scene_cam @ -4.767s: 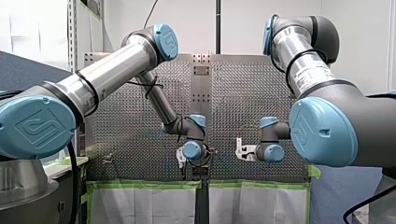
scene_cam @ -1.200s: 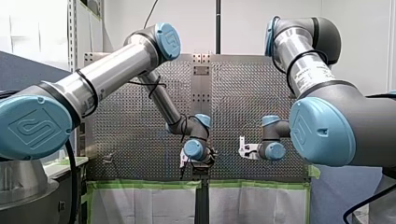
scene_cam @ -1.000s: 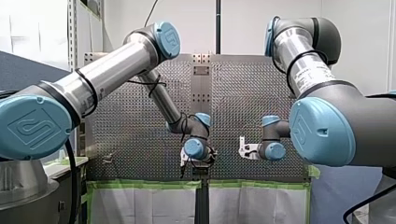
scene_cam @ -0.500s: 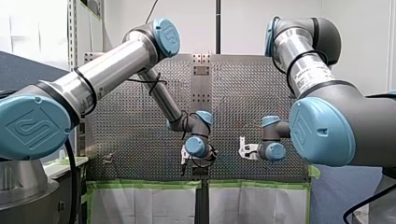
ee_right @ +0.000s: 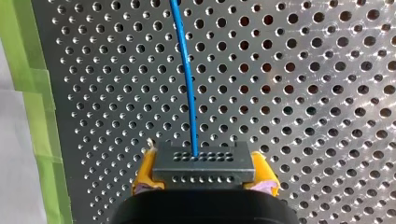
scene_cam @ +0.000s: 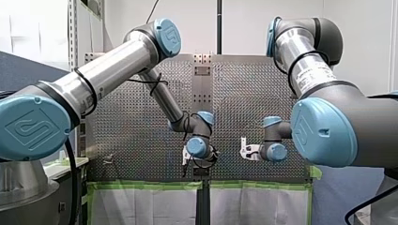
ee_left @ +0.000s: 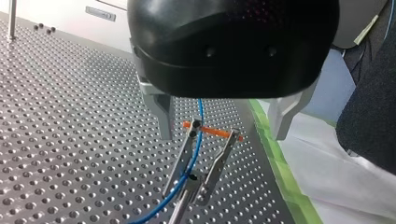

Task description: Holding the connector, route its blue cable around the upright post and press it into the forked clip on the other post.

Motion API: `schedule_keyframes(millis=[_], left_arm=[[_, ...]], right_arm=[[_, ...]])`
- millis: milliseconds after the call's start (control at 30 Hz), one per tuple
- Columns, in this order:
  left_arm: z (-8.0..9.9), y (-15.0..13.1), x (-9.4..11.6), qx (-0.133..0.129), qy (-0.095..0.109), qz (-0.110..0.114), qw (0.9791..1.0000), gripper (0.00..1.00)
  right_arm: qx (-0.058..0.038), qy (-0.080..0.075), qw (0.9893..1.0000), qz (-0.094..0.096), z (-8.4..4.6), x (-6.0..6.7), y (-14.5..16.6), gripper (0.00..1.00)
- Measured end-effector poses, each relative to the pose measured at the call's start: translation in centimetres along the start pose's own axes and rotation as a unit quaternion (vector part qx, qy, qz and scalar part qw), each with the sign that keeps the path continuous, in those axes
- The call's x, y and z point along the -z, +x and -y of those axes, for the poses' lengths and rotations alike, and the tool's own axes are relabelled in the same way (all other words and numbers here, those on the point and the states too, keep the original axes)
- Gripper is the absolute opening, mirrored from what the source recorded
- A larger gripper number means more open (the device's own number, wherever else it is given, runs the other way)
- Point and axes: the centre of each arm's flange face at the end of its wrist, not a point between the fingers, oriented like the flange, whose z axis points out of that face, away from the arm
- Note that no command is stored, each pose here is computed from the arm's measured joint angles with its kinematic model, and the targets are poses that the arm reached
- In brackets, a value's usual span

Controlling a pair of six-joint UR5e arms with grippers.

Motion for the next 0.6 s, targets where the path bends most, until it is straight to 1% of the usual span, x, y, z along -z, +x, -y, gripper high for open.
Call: schedule_keyframes(millis=[200, 433, 600], left_arm=[[0.2, -0.3, 1.0, -0.01, -0.008, 0.006, 0.9999, 1.0], [0.3, -1.8, 2.7, -0.006, -0.022, 0.032, 0.9992, 1.0], [0.3, -3.0, 3.9, 0.001, -0.023, 0.05, 0.9985, 1.0]], right_arm=[[0.0004, 0.0, 1.0, 0.003, 0.0, 0.0, -0.1, 0.0], [0.0006, 0.001, 1.0, 0.004, 0.2, 0.1, -0.2, 0.0], [-0.0009, 0.0, 1.0, 0.001, 0.0, 0.0, -0.1, 0.0]])
